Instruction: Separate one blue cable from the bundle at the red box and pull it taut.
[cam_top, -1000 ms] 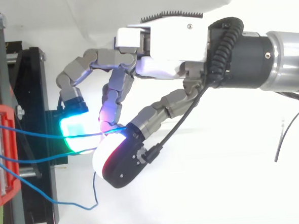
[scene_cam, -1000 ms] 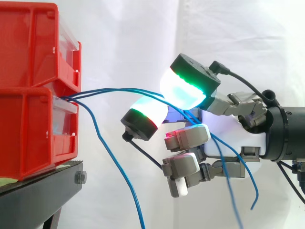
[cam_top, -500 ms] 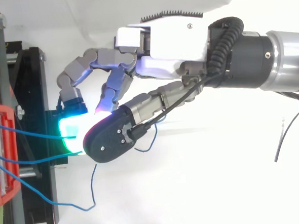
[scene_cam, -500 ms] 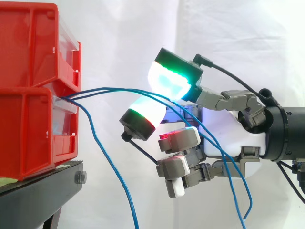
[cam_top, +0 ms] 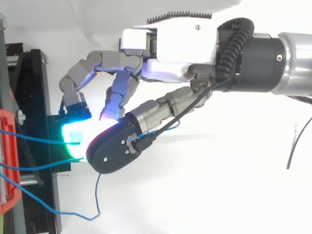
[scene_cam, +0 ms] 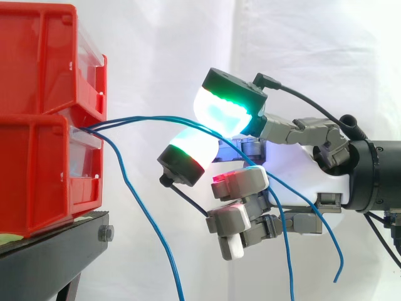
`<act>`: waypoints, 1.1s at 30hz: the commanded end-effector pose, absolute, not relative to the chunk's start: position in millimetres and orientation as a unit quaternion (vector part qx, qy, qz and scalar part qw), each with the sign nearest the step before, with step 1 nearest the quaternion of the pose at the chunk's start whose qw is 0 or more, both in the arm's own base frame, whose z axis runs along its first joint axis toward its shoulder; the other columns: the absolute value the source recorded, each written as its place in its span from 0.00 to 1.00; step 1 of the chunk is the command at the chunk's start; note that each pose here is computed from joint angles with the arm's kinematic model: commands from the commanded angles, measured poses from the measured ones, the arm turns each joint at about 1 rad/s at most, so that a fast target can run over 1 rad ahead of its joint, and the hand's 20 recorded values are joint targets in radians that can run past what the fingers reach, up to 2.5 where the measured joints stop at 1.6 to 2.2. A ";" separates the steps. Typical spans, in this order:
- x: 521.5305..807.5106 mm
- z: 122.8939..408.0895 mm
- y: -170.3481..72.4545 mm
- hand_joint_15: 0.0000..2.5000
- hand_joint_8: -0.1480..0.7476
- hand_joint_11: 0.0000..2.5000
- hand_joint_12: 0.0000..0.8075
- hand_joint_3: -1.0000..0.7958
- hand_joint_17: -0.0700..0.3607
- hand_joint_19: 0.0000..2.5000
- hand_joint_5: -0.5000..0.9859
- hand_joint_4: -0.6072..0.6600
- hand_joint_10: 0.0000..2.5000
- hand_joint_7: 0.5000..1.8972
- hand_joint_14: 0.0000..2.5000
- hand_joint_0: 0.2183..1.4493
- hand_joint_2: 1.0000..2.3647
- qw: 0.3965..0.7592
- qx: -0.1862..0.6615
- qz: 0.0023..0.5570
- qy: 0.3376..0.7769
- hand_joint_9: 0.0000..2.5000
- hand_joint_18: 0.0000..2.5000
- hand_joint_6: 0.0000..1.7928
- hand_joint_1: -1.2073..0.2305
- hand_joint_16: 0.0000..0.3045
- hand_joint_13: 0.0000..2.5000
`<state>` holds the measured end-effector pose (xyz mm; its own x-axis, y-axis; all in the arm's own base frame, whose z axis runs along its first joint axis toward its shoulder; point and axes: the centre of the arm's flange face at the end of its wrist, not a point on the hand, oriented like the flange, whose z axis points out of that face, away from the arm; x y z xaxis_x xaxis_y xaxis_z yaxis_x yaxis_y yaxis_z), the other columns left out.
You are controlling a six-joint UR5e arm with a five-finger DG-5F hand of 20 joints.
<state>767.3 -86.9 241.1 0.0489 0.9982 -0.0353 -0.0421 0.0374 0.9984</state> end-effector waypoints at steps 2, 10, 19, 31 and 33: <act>767.0 240.5 -87.3 0.44 0.43 0.55 0.44 0.48 0.44 0.36 0.24 0.34 0.01 0.49 0.01 0.30 0.02 0.531 0.493 0.489 0.486 0.51 0.31 0.49 0.32 0.17 0.44; 766.7 240.0 -86.1 0.19 0.46 0.19 0.48 0.54 0.46 0.30 0.26 0.30 0.01 0.49 0.01 0.30 0.01 0.529 0.495 0.490 0.486 0.37 0.32 0.49 0.31 0.19 0.33; 764.2 240.3 -85.9 0.16 0.46 0.07 0.47 0.54 0.47 0.28 0.27 0.31 0.00 0.47 0.01 0.30 0.01 0.524 0.497 0.483 0.495 0.24 0.31 0.49 0.31 0.19 0.30; 732.1 264.4 -84.4 0.20 0.50 0.18 0.48 0.53 0.44 0.27 0.26 0.34 0.01 0.50 0.01 0.30 0.01 0.475 0.526 0.439 0.553 0.31 0.30 0.48 0.31 0.17 0.31; 727.0 268.1 -83.9 0.21 0.50 0.19 0.48 0.53 0.43 0.27 0.26 0.34 0.01 0.50 0.01 0.30 0.01 0.471 0.524 0.439 0.557 0.31 0.30 0.48 0.31 0.17 0.33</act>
